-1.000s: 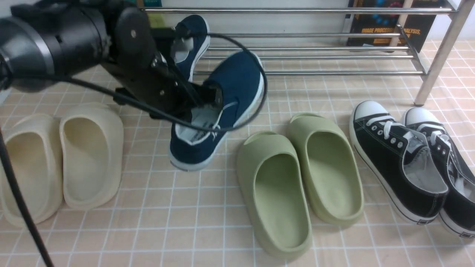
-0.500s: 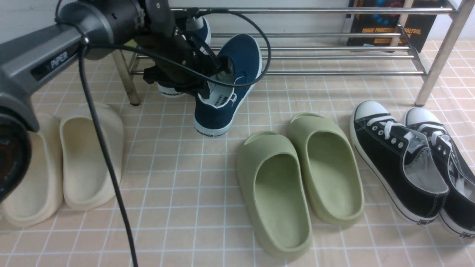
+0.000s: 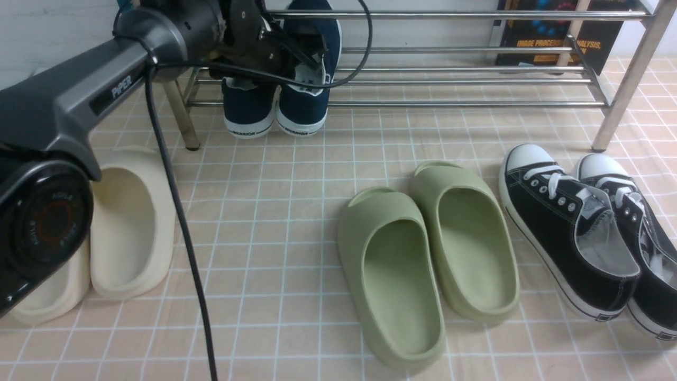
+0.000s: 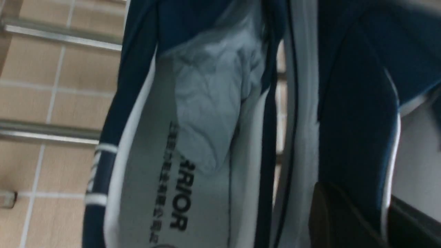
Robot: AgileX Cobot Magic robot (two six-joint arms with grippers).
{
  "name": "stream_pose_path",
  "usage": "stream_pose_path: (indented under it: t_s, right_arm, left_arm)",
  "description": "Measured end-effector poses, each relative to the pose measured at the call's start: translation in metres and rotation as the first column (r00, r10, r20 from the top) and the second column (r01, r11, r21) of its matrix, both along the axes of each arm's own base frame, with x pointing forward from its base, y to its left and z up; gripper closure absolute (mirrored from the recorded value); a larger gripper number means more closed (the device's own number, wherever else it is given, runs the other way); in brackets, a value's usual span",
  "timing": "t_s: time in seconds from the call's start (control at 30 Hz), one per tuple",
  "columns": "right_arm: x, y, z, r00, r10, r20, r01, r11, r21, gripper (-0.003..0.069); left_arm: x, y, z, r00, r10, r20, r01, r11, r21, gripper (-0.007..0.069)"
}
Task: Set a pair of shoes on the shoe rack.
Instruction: Use the left arm to put a shoe into the shoe rack
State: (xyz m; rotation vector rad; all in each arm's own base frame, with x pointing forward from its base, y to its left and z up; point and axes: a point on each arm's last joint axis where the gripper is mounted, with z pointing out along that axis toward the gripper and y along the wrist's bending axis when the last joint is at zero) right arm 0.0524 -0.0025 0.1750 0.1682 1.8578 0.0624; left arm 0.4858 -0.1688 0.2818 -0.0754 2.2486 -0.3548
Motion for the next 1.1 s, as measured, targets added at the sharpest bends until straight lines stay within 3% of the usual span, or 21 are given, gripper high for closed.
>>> stream_pose_path:
  t_s: [0.33,0.47,0.67,0.83,0.97,1.1]
  right_arm:
    - [0.0,0.0,0.0,1.0,0.0,0.0,0.0,1.0,0.0,0.042]
    - [0.0,0.0,0.0,1.0,0.0,0.0,0.0,1.0,0.0,0.042]
    - [0.0,0.0,0.0,1.0,0.0,0.0,0.0,1.0,0.001,0.042]
    - [0.0,0.0,0.0,1.0,0.0,0.0,0.0,1.0,0.001,0.042]
    - [0.0,0.0,0.0,1.0,0.0,0.0,0.0,1.0,0.001,0.042]
    - [0.0,0.0,0.0,1.0,0.0,0.001,0.0,1.0,0.001,0.042]
  left_arm:
    - [0.005,-0.002,-0.01,1.0,-0.002,0.002,0.002,1.0,0.005,0.0251]
    - [-0.002,0.003,0.008,1.0,-0.005,0.001,0.005,0.998,0.056,0.0226]
    - [-0.039,0.024,0.071,0.999,-0.038,-0.003,0.037,0.975,0.22,0.0256]
    - [-0.074,0.035,0.094,0.985,-0.095,-0.144,0.134,0.945,0.299,0.0367]
    - [-0.087,0.032,0.071,0.949,-0.162,-0.27,0.237,0.932,0.274,0.0458]
    - [-0.084,0.021,0.011,0.918,-0.216,-0.333,0.287,0.941,0.18,0.0535]
